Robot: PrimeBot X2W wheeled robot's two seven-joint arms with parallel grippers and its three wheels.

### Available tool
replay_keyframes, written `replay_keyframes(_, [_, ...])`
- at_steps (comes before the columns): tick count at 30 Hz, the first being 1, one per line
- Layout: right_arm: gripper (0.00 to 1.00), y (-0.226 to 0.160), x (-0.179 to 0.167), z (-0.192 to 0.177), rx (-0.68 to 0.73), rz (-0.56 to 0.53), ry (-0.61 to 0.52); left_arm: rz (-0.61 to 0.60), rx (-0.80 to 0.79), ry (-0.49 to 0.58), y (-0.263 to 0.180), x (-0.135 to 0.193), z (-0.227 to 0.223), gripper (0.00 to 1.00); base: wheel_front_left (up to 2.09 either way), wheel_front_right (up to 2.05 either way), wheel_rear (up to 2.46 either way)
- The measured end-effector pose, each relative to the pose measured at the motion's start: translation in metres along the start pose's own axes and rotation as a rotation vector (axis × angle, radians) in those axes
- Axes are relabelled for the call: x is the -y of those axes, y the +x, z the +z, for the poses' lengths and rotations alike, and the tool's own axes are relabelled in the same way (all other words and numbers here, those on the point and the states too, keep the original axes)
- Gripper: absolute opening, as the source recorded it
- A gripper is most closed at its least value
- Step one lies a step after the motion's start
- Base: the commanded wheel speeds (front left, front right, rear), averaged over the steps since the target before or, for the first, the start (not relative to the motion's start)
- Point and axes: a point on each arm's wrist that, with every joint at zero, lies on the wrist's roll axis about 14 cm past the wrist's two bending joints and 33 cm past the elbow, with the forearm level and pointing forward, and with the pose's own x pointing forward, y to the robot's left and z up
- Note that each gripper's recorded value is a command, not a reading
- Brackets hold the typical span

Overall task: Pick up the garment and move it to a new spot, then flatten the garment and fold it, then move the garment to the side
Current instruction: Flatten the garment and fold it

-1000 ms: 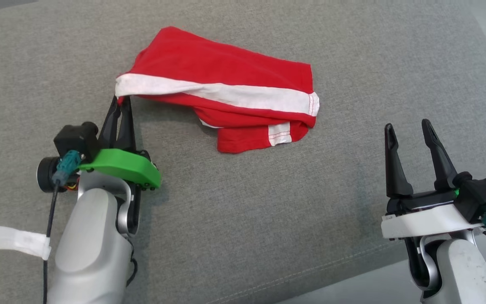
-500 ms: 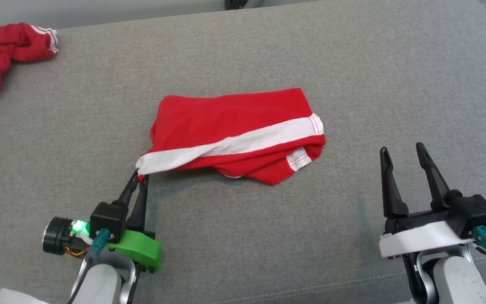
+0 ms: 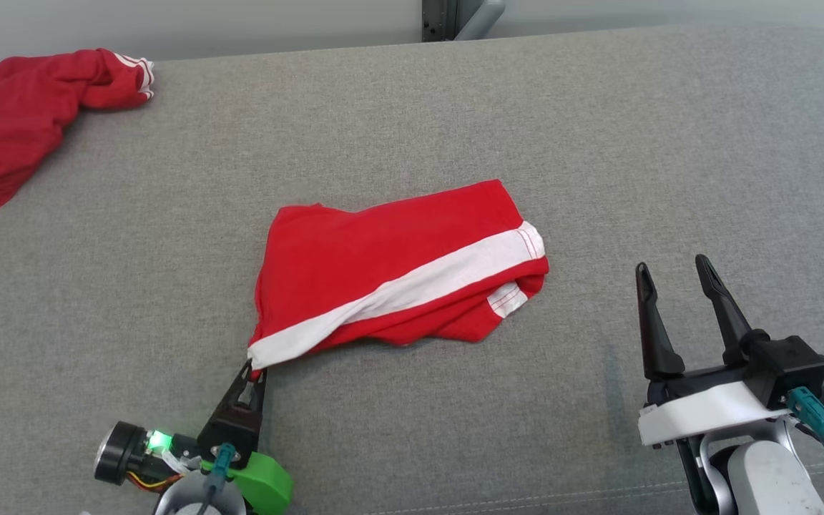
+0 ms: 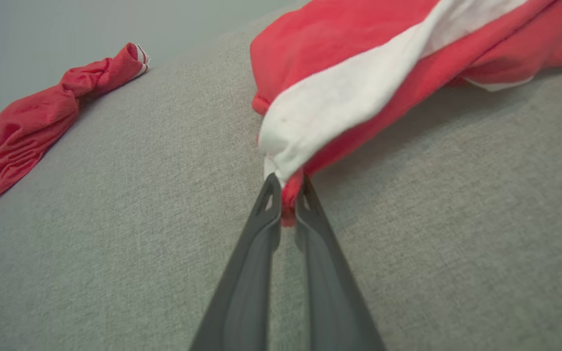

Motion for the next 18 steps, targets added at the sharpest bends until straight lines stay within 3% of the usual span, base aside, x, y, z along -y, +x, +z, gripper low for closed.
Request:
replay_keyframes(6, [1.00,-0.002,0.001,-0.001,-0.005,-0.002,-0.007,0.004,-0.046,0.112,-0.001,0.001,-0.015,0.00,0.00,0.00,0.00])
replay_keyframes(12, [1.00,-0.004,0.002,-0.001,-0.007,-0.005,-0.009,0.061,-0.074,0.119,-0.002,-0.010,-0.022,0.02,0.00,0.00,0.00])
replay_keyframes(13, [1.00,-0.004,0.002,0.000,-0.005,-0.005,-0.010,0.073,-0.055,0.099,-0.001,-0.010,-0.016,0.84,0.00,0.00,0.00])
replay_keyframes(14, [1.00,-0.004,0.002,0.000,-0.005,-0.005,-0.010,0.079,-0.034,0.077,0.000,-0.010,-0.009,1.00,0.00,0.00,0.00])
replay_keyframes(18, [1.00,-0.004,0.001,0.000,-0.004,-0.003,-0.009,0.104,0.028,0.000,-0.002,-0.014,0.010,1.00,0.00,0.00,0.00])
